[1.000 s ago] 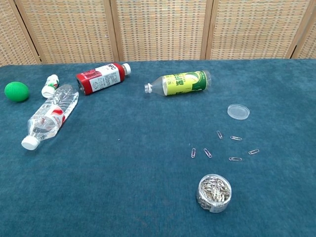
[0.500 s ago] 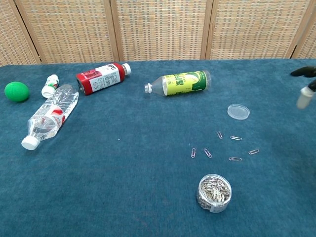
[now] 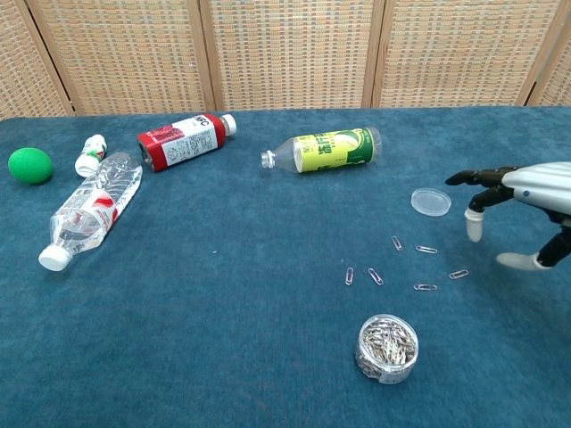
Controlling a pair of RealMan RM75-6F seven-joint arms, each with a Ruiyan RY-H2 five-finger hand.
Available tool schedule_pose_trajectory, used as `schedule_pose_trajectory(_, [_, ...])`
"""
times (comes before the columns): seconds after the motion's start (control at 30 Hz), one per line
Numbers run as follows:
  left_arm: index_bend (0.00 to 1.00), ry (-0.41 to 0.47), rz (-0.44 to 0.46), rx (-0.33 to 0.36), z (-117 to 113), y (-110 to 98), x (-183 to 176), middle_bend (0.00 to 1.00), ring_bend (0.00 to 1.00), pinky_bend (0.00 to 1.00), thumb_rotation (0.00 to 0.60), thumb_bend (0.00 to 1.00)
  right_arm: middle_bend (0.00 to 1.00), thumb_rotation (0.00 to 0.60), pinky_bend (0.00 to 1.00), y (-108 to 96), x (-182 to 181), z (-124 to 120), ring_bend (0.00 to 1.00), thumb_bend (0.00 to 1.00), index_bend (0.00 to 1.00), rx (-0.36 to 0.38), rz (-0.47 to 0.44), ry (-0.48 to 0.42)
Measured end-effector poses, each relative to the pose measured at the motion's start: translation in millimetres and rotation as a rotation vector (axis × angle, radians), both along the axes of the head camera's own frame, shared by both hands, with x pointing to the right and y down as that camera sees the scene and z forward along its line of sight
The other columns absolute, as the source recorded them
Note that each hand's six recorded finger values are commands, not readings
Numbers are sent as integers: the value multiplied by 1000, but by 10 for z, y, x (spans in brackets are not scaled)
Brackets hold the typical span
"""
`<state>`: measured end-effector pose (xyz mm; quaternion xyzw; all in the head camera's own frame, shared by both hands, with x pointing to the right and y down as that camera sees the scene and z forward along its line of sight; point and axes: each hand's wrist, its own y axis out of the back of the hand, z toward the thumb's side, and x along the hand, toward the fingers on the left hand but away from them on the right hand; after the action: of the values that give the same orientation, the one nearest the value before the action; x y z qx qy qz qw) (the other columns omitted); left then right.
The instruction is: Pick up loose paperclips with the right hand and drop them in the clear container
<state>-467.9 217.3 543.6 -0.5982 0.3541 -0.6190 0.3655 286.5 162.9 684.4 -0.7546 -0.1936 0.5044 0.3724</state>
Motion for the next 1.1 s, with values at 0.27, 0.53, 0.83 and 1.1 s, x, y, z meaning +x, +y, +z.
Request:
schedule_pose_trajectory(0.27, [0,3,3,-5,7,11,16,0,0,0,600,0,0,600,0,27,-139,155,0,349,447,-10,-36,18])
schedule_pose_trajectory(0.53, [0,3,-2,-8,18,8,2,0,0,0,600,0,0,600,0,17,-262,324,0,349,465,-20,-53,48])
schedule_pose_trajectory(0.83, [0,10,-8,-13,23,-5,-12,0,0,0,600,0,0,600,0,0,-259,442,0,350,471,-23,-52,87])
schedule_pose_trajectory(1.1, [0,16,-8,-17,23,-3,-7,0,0,0,600,0,0,600,0,18,-258,480,0,350,487,-32,-64,107])
